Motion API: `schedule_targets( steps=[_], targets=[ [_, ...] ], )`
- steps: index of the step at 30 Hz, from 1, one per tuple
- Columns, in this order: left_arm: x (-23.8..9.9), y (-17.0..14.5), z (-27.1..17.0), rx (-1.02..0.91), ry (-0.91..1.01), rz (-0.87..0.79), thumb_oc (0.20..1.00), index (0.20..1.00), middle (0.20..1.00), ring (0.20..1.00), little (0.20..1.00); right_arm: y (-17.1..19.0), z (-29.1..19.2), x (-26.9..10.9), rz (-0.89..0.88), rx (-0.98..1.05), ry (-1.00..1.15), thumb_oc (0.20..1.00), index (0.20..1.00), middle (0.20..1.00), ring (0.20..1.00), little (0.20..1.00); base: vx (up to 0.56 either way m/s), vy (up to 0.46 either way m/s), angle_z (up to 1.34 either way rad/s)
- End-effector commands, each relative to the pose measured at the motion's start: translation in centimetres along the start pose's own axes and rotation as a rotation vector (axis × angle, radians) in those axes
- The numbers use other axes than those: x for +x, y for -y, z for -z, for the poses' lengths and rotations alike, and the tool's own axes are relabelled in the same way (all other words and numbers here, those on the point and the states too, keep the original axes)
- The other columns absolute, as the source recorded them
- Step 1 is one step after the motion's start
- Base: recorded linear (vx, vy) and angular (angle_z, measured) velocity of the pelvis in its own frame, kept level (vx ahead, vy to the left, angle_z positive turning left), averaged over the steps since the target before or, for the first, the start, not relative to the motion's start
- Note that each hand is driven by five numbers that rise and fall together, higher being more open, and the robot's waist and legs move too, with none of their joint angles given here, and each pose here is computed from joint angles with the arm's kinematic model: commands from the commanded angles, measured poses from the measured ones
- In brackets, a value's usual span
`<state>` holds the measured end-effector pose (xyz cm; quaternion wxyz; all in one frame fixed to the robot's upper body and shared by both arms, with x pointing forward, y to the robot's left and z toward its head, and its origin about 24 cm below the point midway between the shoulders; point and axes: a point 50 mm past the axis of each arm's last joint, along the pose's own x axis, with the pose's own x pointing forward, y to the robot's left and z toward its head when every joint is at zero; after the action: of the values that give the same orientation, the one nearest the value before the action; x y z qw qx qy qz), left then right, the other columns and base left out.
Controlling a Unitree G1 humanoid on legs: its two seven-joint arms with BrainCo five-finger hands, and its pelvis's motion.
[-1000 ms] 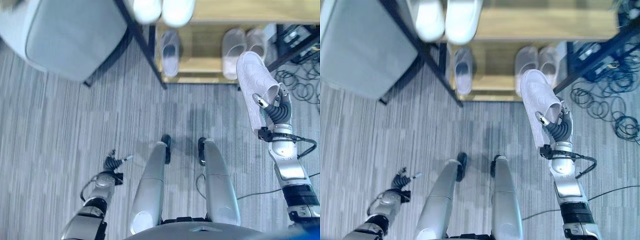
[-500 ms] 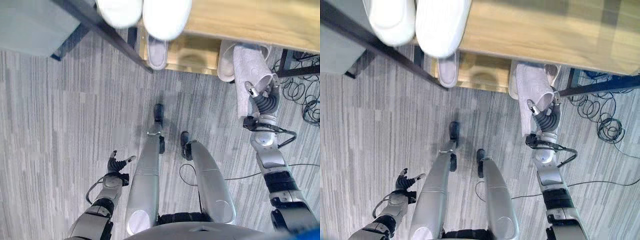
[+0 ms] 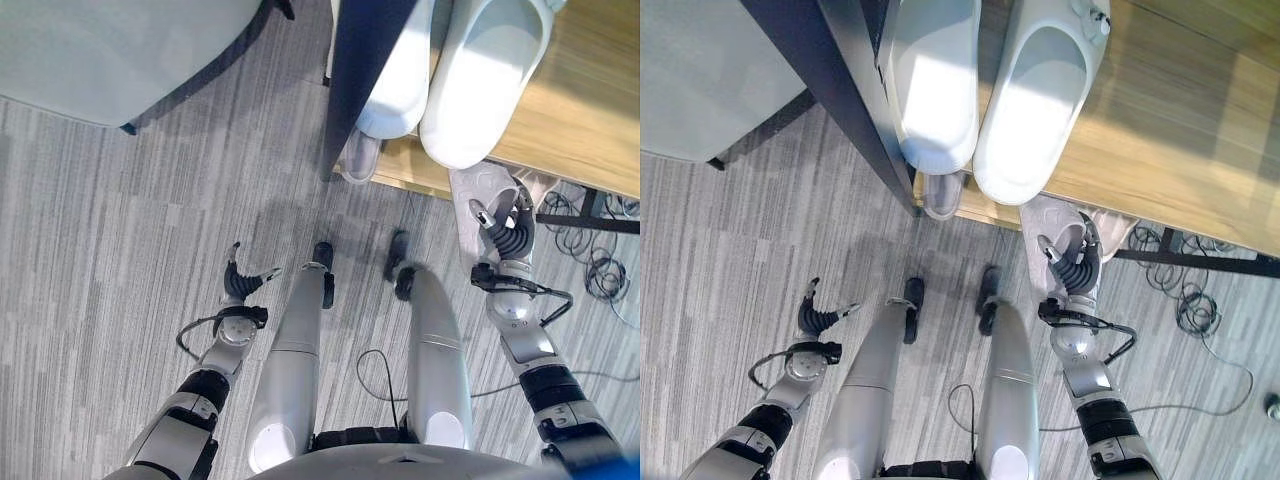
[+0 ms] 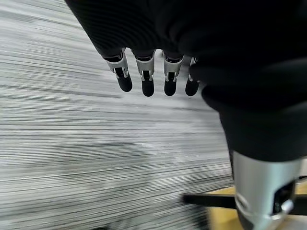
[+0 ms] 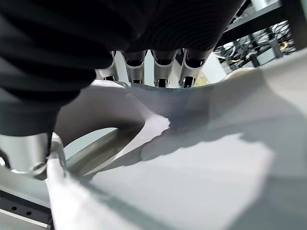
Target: Arrange the slippers neatly on the shoe rack.
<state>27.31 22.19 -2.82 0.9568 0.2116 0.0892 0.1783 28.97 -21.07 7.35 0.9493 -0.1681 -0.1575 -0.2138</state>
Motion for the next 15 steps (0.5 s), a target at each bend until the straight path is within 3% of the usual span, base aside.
schedule_targets(
  steps=[1,10,15],
  targets=[
    [-2.3,-0.1,3.7,0.063,-0.109,-0.020,1.000,1.000,1.000,1.000,1.000,1.1,-1.2,0.8,0.033,0.015,0.093,0.200,0.200,0.200,0.200,0.200,0.08,-0.120,0.10],
    [-1.1,-1.6,1.8,-0.125,-0.064,-0.195,1.000,1.000,1.000,1.000,1.000,-0.6,-4.2,2.6,-0.087,-0.087,0.269,0.200,0.200,0.200,0.200,0.200,0.06,-0.059,0.02],
    [-0.3,-2.4,0.2,-0.110,0.013,-0.270,1.000,1.000,1.000,1.000,1.000,-1.9,-7.0,4.1,-0.098,-0.085,0.341,0.200,0.200,0.200,0.200,0.200,0.10,-0.035,0.00]
  ],
)
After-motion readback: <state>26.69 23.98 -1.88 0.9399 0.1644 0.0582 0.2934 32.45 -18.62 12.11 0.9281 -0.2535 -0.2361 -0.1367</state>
